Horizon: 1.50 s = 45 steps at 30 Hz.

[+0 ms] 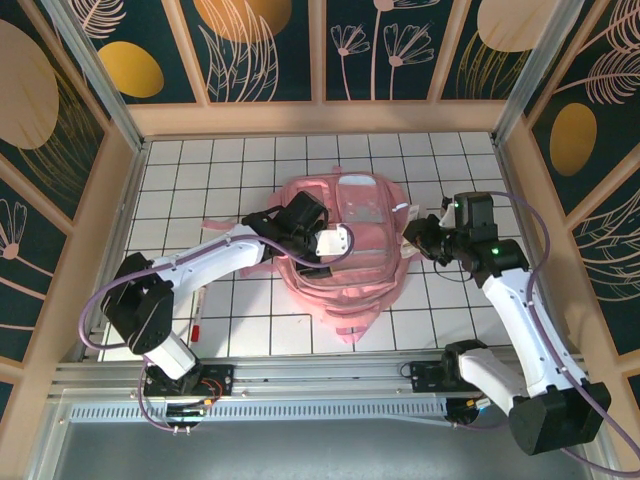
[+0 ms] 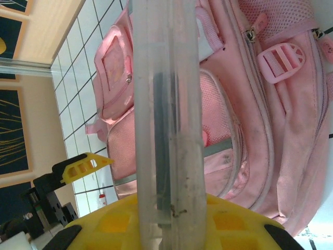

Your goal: Pack the student bag

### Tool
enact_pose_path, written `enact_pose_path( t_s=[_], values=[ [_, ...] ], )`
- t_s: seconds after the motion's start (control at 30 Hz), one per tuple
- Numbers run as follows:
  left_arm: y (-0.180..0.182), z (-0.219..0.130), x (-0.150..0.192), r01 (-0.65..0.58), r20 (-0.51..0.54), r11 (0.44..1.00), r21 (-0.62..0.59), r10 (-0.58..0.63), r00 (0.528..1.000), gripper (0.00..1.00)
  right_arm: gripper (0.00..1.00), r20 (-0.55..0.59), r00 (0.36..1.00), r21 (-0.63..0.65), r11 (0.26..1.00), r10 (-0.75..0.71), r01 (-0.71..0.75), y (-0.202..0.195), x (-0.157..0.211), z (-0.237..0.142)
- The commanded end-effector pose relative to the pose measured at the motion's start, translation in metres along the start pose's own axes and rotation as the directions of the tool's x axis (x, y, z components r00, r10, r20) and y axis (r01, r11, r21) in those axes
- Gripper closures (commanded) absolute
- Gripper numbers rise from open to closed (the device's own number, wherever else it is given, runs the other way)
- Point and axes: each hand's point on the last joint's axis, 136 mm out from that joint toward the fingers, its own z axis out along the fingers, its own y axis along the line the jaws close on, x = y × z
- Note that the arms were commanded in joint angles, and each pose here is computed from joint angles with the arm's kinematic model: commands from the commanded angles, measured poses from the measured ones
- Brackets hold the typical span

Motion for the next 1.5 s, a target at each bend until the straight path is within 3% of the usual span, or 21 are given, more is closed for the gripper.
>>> enact_pose_path(
  t_s=[0.0,0.07,0.13,0.27,0.4,0.53,0.6,0.7,0.87,0.97,1.07,1.23,1.33,1.47],
  values=[
    [-0.026,-0.015,-0.020,-0.105,0.124,0.986,0.131,0.089,0.988,0.13,0.88,-0.011,1.000,0.001,1.000,0.015,-0.015,-0.002,0.006,-0.005],
    [-0.037,-0.012,-0.015,-0.135,0.140,0.977,0.163,0.112,0.984,0.12,0.89,-0.004,1.000,-0.011,1.000,0.017,-0.017,-0.002,0.006,-0.004],
    [-0.031,-0.003,-0.004,-0.111,0.085,0.984,0.139,0.100,0.991,0.12,0.89,-0.008,1.000,-0.018,1.000,0.015,-0.015,-0.001,0.006,-0.002],
    [0.001,0.010,0.005,-0.061,-0.009,0.998,-0.003,0.061,0.998,0.16,0.89,-0.017,1.000,-0.003,1.000,0.010,-0.010,-0.001,0.007,-0.001],
    [0.033,0.006,-0.005,-0.057,-0.013,0.988,-0.144,0.056,0.998,0.49,0.90,-0.032,0.999,-0.020,1.000,0.018,-0.018,-0.001,0.011,0.004],
    [0.047,-0.010,-0.020,-0.073,0.051,0.967,-0.244,0.088,0.995,0.67,0.90,-0.066,0.998,-0.020,1.000,0.009,-0.010,0.001,0.024,0.008],
    [0.047,-0.015,-0.021,-0.089,0.063,0.962,-0.258,0.108,0.992,1.00,0.90,-0.073,0.997,-0.012,1.000,0.009,-0.009,-0.003,0.029,0.009],
    [0.049,-0.026,-0.032,-0.040,0.113,0.963,-0.266,0.073,0.991,1.00,0.90,-0.114,0.993,-0.028,1.000,0.010,-0.013,-0.004,0.039,0.012],
    [0.058,-0.036,-0.052,0.056,0.192,0.961,-0.270,-0.003,0.981,1.00,0.92,-0.300,0.954,-0.225,0.973,-0.020,-0.050,0.026,0.087,0.031],
    [0.065,-0.045,-0.068,0.123,0.247,0.959,-0.254,-0.059,0.967,1.00,0.94,-0.389,0.921,-0.264,0.960,-0.020,-0.090,0.036,0.110,0.047],
    [0.068,-0.052,-0.083,0.175,0.301,0.958,-0.226,-0.102,0.948,1.00,0.95,-0.368,0.930,-0.256,0.959,0.016,-0.118,0.038,0.108,0.060],
    [0.055,-0.051,-0.103,0.255,0.393,0.964,-0.080,-0.205,0.897,1.00,0.96,-0.331,0.928,-0.267,0.926,0.171,-0.266,0.047,0.088,0.074],
    [0.070,-0.046,-0.097,0.294,0.370,0.945,-0.146,-0.224,0.902,1.00,0.97,-0.275,0.940,-0.241,0.932,0.201,-0.269,0.048,0.086,0.069],
    [0.090,-0.035,-0.090,0.295,0.295,0.933,-0.205,-0.228,0.928,1.00,0.97,-0.279,0.954,-0.245,0.953,0.105,-0.177,0.055,0.101,0.040]
  ],
)
